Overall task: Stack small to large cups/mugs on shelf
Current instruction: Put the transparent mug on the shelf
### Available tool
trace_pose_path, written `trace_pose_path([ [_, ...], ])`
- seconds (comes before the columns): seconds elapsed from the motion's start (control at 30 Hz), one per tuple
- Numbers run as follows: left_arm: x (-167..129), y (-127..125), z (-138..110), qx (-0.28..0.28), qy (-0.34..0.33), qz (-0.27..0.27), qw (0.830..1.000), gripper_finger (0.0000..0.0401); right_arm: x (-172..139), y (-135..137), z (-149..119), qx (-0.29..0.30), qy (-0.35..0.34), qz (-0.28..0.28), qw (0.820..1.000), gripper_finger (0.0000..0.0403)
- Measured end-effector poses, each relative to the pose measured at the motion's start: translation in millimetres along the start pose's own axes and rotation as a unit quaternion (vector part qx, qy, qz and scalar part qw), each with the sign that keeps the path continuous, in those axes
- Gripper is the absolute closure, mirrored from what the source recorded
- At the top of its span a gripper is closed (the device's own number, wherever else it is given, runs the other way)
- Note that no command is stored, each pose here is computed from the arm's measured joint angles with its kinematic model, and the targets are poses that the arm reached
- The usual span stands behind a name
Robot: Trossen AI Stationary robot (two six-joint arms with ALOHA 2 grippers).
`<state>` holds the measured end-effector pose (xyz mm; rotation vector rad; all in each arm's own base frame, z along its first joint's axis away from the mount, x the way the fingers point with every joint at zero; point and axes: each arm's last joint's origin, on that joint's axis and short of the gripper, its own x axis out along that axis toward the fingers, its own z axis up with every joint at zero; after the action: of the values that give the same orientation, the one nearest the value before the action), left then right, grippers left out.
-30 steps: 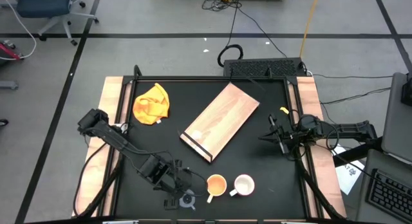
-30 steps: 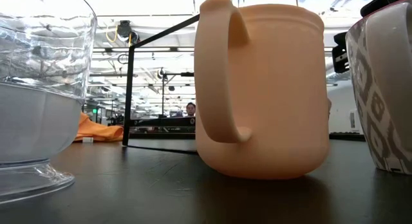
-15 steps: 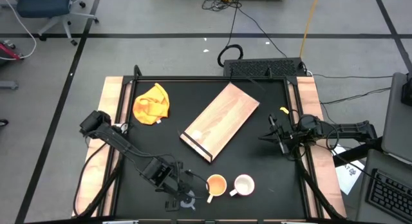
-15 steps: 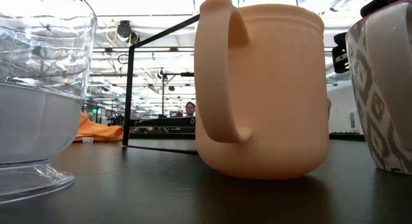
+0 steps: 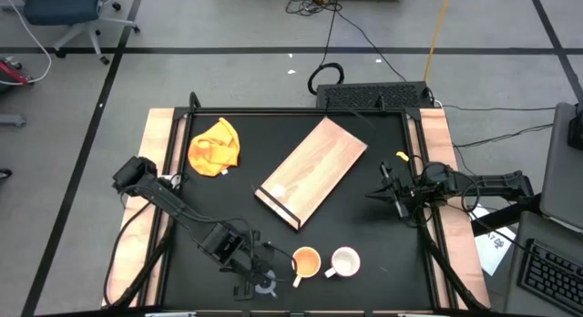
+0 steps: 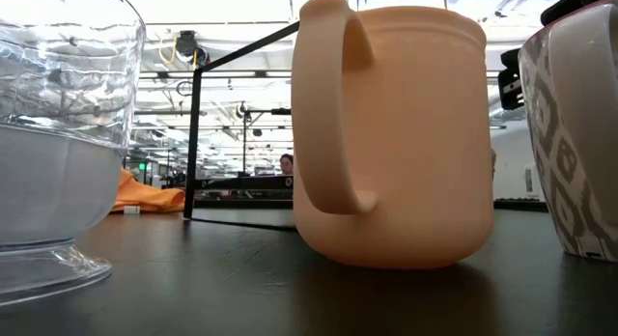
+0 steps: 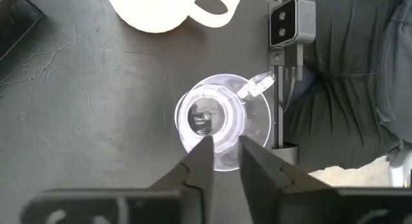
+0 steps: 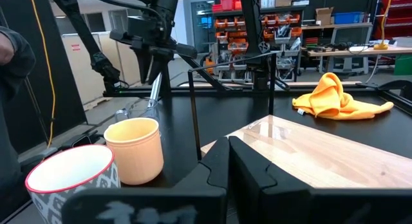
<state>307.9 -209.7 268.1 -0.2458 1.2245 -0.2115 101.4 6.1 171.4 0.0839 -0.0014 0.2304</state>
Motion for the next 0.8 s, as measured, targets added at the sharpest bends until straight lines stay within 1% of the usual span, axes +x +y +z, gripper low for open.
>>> trace_pose_path([
  [0.17,0.1,-0.8,1.1,0.005,-0.007,-0.003,1.0,0.0265,0.0,0.0,0.0,0.0,0.0,0.0,1.0,0.0403],
  [0.3,-0.5,-7.0,6.0,0.015,-0.034,-0.033,0.999,0.0213,0.0,0.0,0.0,0.0,0.0,0.0,1.0,0.0403],
  [0.4,-1.1,-9.4,8.0,0.017,-0.04,-0.053,0.998,0.0179,0.0,0.0,0.0,0.0,0.0,0.0,1.0,0.0403],
  [0.47,-1.1,-9.5,7.8,0.018,-0.038,-0.055,0.998,0.0162,0.0,0.0,0.0,0.0,0.0,0.0,1.0,0.0403],
  [0.63,-1.2,-8.8,8.3,0.017,-0.038,-0.054,0.998,0.014,0.0,0.0,0.0,0.0,0.0,0.0,1.0,0.0403],
  [0.8,-1.1,-7.4,8.1,0.016,-0.034,-0.051,0.998,0.0137,0.0,0.0,0.0,0.0,0.0,0.0,1.0,0.0403],
])
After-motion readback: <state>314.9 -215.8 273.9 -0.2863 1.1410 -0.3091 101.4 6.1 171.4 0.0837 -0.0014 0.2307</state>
